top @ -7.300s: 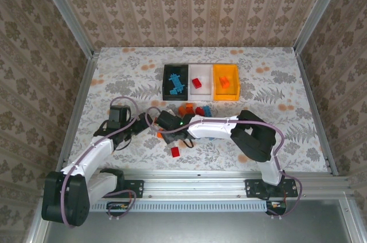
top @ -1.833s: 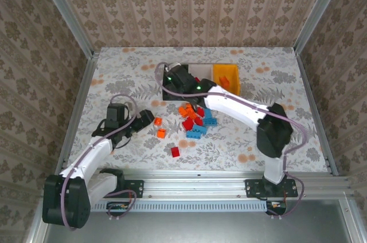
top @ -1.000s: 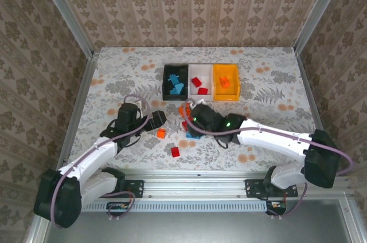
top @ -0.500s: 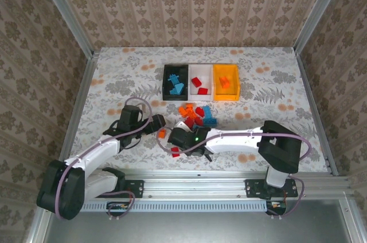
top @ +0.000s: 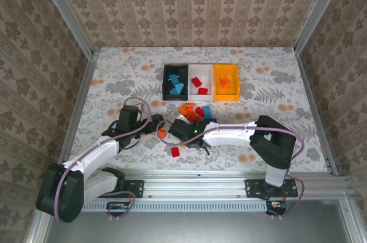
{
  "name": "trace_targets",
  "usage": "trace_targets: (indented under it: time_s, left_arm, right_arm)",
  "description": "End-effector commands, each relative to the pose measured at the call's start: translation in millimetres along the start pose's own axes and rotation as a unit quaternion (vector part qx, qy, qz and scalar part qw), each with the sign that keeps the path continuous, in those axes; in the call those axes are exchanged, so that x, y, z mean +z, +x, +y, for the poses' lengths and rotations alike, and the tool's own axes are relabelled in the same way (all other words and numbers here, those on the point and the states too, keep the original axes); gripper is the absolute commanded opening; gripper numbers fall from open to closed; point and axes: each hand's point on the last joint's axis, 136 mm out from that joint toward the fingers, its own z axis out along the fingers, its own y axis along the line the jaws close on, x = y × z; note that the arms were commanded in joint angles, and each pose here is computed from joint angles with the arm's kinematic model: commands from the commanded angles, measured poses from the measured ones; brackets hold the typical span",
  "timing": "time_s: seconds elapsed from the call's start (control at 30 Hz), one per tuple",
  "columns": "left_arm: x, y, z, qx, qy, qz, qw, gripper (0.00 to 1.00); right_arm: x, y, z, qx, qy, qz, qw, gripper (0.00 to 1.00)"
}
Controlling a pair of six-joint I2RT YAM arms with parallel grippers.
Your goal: Sort the legos into containers by color
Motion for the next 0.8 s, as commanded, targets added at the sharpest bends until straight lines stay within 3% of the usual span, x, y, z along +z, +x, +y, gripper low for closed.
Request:
trace_targets:
  time_s: [0.0, 0.4, 0.63, 0.77]
  left_arm:
    - [-4, -1, 2, -0.001, -0.004, -0.004, 1.0, 1.0]
    - [-5, 0, 2, 0.001, -0.004, -0.002, 1.0, 1.0]
    - [-6, 0, 2, 0.003, -0.004, -0.002, 1.0, 1.0]
    - [-5, 0, 1, 0.002, -0.003, 0.0, 1.0, 1.0]
  right_arm:
    - [2, -4, 9, -0.001, -0.02, -0.003, 1.0, 0.59]
    - [2, 12, 28, 0.022, -0.062, 0.017, 0.998, 0.5]
    - [-11, 9, 28, 0.032, -0.081, 0.01, 0.996, 0.49]
    - [1, 17, 20, 0.023, -0.071, 0.03, 0.997, 0.49]
